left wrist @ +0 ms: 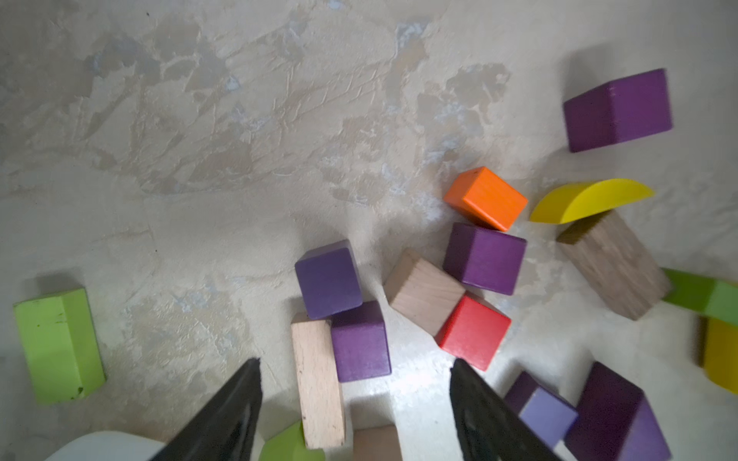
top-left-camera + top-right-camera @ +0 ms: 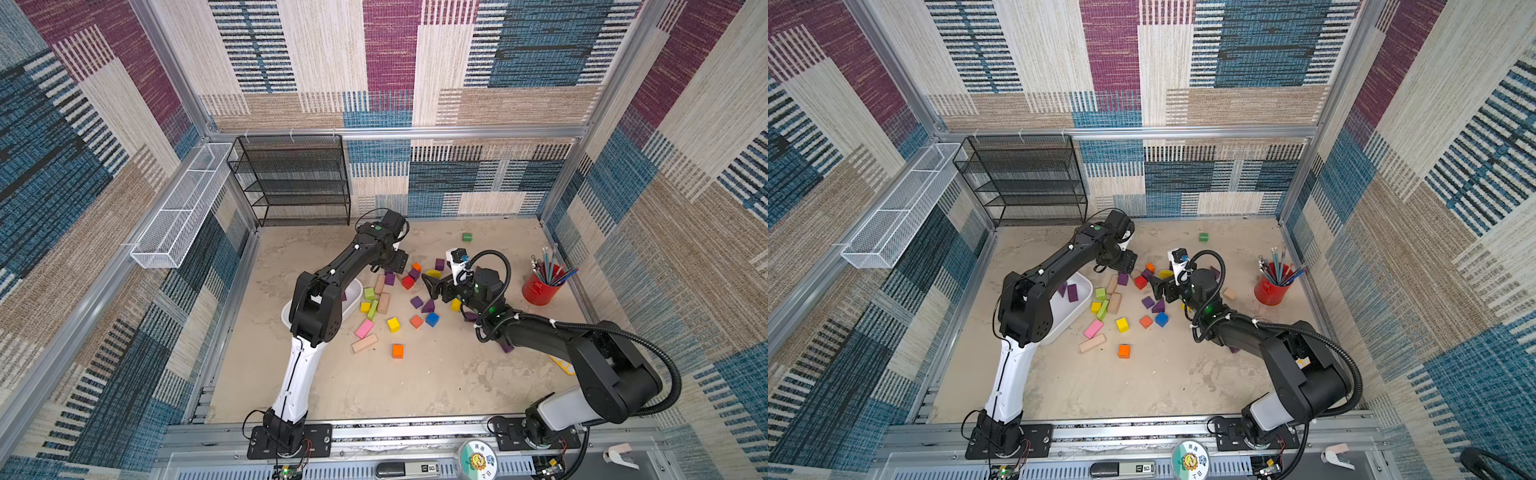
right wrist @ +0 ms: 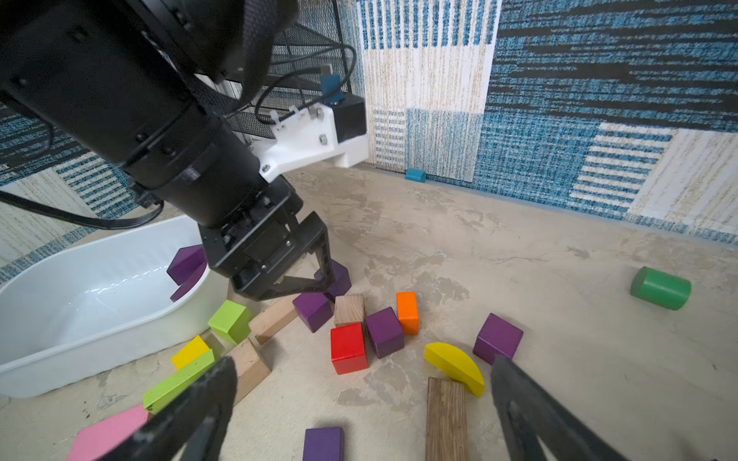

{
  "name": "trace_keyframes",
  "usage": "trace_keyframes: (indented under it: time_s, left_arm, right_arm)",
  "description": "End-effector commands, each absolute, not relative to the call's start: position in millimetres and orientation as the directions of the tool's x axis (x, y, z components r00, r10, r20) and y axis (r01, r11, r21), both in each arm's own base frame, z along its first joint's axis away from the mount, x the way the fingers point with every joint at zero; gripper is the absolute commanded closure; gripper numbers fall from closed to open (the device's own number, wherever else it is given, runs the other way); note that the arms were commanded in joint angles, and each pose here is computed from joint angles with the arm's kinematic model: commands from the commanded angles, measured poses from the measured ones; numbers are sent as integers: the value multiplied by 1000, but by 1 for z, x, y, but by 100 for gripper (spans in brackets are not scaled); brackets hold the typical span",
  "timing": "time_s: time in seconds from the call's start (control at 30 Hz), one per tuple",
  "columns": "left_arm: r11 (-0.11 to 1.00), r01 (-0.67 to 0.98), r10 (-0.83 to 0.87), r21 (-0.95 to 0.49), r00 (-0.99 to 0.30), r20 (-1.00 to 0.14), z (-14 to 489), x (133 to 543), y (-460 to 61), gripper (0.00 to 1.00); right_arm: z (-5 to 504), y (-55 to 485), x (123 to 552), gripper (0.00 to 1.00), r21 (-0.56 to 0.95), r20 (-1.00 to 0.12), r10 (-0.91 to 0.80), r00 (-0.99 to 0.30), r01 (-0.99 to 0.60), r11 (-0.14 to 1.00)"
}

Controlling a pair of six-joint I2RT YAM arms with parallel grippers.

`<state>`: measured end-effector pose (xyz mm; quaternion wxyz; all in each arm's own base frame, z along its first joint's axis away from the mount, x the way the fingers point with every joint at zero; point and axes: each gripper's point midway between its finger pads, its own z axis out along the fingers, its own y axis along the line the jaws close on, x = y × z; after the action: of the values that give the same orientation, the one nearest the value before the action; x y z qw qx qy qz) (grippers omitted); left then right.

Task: Pick purple bricks into the storage bin
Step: Pick up the building block from the center of the board.

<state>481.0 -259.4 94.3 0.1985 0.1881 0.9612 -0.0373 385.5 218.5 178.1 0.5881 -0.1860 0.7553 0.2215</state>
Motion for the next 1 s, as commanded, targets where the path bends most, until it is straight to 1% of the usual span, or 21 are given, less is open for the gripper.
trace_keyframes:
  time_s: [0.0,0.17,0.27,0.6,0.87,0.97]
  left_arm:
    - [942,334,317,24,-866,-386,87,486,-251,24]
    - [957,289,265,-8,-890,-370,71,494,-246,28]
    - [962,269,241,-34,-905,-351,61,496,-244,32]
    - [961,273,235,-40,-887,-398,64,509,-249,34]
    - [964,265,232,-27,-884,-406,64,513,-249,35]
    - [965,259,223,-33,-884,-412,64,515,-253,40]
  right_arm:
    - [195,219,385,0,96,-984,-4,-180,-549,830]
    - [205,218,380,1,94,-988,8,-155,-560,823]
    - [207,216,379,1,85,-990,6,-142,-555,828]
    - [201,218,383,1,80,-987,-11,-158,-555,828]
    - [197,221,385,0,83,-985,-17,-170,-560,824]
    - [198,221,385,0,80,-986,-17,-168,-558,826]
